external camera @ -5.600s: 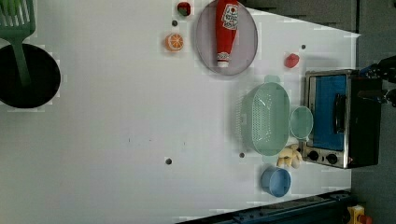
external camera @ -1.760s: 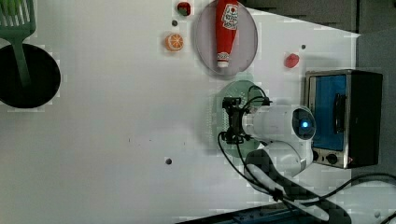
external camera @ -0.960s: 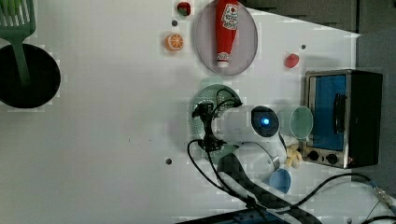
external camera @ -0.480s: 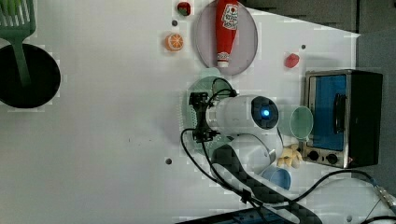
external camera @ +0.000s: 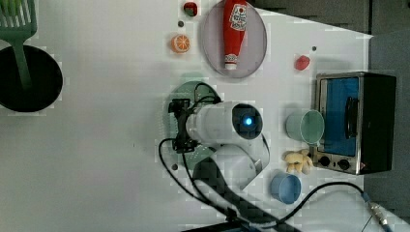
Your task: Drag strainer right to left.
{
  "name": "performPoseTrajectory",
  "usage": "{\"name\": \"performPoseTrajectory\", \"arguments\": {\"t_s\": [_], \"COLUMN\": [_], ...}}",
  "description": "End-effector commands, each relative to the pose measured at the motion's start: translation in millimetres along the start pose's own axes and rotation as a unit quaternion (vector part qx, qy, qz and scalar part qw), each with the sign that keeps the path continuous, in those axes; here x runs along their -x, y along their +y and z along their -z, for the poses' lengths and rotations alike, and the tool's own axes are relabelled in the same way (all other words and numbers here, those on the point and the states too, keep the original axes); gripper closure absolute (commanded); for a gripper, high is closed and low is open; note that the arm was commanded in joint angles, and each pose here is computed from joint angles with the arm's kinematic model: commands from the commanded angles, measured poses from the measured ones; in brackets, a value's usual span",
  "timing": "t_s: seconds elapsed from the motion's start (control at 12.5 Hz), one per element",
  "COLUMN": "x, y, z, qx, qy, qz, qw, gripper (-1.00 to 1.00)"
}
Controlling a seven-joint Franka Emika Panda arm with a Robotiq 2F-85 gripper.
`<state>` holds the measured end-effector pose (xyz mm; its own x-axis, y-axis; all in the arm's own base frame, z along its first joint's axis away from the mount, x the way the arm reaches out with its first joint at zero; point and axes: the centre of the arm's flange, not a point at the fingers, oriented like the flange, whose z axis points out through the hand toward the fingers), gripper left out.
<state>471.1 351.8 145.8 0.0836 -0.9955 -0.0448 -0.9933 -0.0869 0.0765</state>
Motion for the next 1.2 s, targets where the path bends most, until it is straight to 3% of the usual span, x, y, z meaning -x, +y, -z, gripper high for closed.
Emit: {"name": "performPoseTrajectory", "arguments": {"t_s": [0.08, 0.96, 1.2], "x": [21.1, 71.9, 46.1], "y": [-6.2, -9.2, -13.7], "z": [7.6, 5.6, 40.8], "qx": [-0.006, -0.022, 0.009], "qy": [-0.012, -0.025, 0.012], "qz": [-0.031, -0.039, 0.022], "qw": [0.999, 0.999, 1.000], "gripper": [-1.00, -1.00, -1.00]}}
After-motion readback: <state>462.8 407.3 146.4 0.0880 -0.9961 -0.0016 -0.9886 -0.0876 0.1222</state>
